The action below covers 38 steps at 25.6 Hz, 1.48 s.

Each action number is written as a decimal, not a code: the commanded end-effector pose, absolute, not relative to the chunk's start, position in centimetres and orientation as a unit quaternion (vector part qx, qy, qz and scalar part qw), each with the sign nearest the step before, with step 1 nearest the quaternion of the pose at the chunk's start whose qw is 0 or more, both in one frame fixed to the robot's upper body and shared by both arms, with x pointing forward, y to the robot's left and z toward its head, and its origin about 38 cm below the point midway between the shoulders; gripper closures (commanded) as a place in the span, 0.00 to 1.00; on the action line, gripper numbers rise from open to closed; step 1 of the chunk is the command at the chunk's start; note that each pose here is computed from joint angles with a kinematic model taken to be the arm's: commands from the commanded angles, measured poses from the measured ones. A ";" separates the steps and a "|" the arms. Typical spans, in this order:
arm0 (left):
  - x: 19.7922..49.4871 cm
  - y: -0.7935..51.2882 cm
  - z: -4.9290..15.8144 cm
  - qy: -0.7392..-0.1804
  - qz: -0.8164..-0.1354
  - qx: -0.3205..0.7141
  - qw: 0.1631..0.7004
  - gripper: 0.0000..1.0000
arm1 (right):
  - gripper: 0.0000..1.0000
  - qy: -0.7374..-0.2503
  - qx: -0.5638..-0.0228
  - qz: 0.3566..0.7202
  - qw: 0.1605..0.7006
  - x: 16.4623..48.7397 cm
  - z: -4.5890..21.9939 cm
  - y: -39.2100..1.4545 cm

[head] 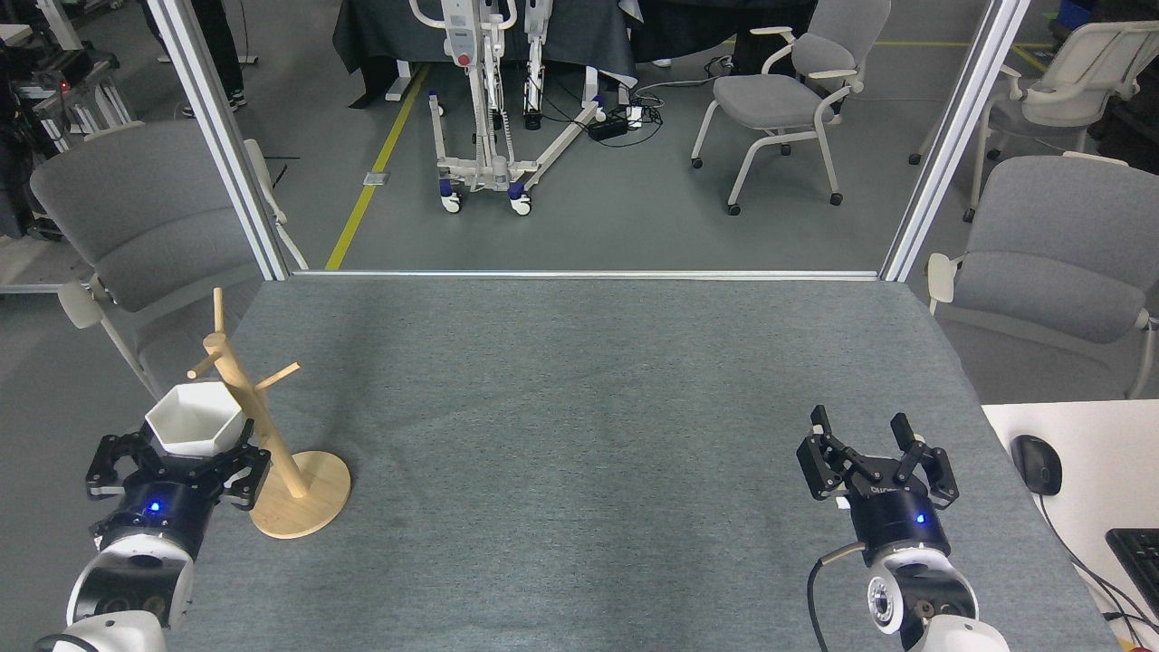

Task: Hang cup on storage rack
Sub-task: 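Hook the cup onto a peg of the wooden stand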

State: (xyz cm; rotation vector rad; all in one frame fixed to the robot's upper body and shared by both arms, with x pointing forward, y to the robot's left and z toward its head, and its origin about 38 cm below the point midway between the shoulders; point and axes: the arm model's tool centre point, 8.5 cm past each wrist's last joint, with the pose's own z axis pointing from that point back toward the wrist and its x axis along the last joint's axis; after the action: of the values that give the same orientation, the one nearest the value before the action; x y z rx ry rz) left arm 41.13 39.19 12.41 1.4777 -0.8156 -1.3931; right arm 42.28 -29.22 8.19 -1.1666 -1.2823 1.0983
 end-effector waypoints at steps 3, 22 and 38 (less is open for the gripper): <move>41.0 39.5 11.0 -0.327 -0.568 0.588 0.474 0.02 | 0.00 -0.537 -0.484 0.456 0.519 42.3 8.1 -29.1; 40.1 41.0 11.1 -0.329 -0.550 0.601 0.477 0.01 | 0.00 -0.548 -0.487 0.446 0.514 43.2 9.3 -28.3; 40.1 41.0 12.8 -0.389 -0.513 0.589 0.488 0.01 | 0.00 -0.547 -0.486 0.446 0.515 43.2 9.2 -28.3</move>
State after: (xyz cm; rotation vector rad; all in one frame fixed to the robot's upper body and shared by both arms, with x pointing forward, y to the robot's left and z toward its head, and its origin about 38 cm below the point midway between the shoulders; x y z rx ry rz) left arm 40.28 40.78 12.69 1.4421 -0.9250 -1.2630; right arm 43.17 -28.29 9.24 -1.1689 -1.3155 1.0715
